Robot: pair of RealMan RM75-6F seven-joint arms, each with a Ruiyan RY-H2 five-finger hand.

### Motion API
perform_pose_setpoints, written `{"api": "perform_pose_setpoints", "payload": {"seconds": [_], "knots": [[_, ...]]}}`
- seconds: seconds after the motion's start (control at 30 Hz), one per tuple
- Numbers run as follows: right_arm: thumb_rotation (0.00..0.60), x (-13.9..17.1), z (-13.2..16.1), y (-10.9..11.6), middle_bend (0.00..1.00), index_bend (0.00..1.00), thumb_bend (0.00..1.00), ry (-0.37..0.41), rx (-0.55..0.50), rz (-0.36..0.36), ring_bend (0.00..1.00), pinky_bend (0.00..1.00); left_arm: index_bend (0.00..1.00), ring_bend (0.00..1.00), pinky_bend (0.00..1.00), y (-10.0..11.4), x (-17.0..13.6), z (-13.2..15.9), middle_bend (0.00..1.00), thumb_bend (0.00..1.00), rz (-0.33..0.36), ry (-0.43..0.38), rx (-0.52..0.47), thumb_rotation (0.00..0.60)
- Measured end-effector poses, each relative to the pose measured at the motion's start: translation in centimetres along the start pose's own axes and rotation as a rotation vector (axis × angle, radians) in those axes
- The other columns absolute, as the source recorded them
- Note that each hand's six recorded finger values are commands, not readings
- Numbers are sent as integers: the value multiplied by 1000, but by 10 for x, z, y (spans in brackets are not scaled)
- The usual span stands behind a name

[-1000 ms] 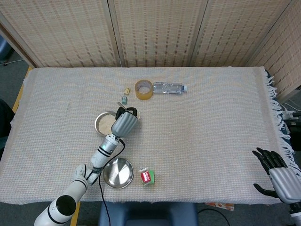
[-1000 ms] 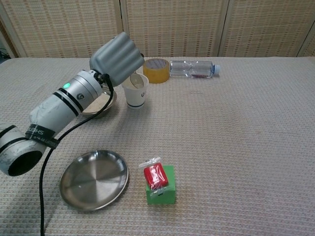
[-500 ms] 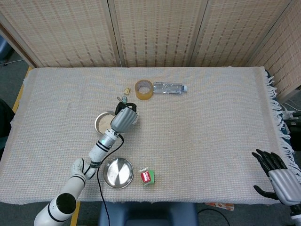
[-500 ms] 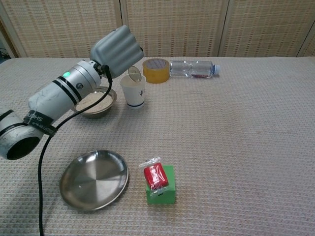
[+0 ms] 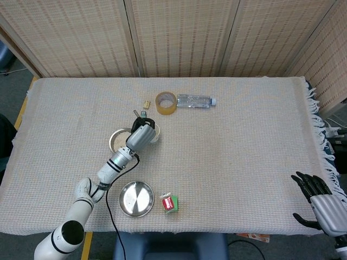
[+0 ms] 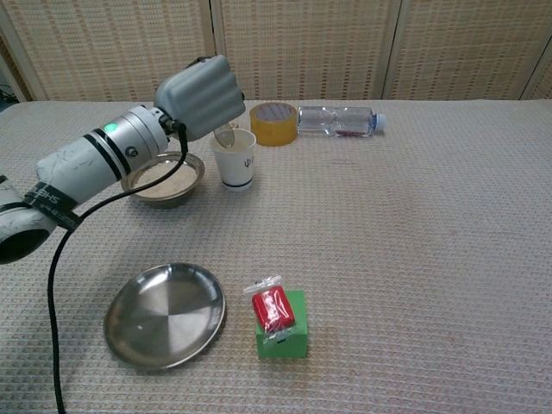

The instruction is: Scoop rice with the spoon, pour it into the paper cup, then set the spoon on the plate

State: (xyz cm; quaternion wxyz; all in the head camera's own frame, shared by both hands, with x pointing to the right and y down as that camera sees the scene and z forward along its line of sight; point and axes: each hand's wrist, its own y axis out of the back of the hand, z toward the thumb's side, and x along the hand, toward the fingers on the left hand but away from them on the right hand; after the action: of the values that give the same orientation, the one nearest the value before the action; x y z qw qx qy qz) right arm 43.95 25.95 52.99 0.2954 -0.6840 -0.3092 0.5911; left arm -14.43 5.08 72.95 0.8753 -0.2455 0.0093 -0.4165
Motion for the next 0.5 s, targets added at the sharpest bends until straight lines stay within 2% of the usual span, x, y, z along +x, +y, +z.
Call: {"api": "perform_pose_setpoints", "payload": {"seconds": [0.23, 0.5], "knots": [[600, 1, 1, 0, 0, 0, 118, 3, 0, 3, 0, 0, 715, 1000, 1000, 0, 0, 1, 1000, 410, 11, -17, 37, 600], [600, 1, 3, -2, 0, 0, 120, 10, 2, 9, 0, 0, 712, 1000, 1000, -10, -4, -2, 1000, 412, 5, -32, 96, 600]]}}
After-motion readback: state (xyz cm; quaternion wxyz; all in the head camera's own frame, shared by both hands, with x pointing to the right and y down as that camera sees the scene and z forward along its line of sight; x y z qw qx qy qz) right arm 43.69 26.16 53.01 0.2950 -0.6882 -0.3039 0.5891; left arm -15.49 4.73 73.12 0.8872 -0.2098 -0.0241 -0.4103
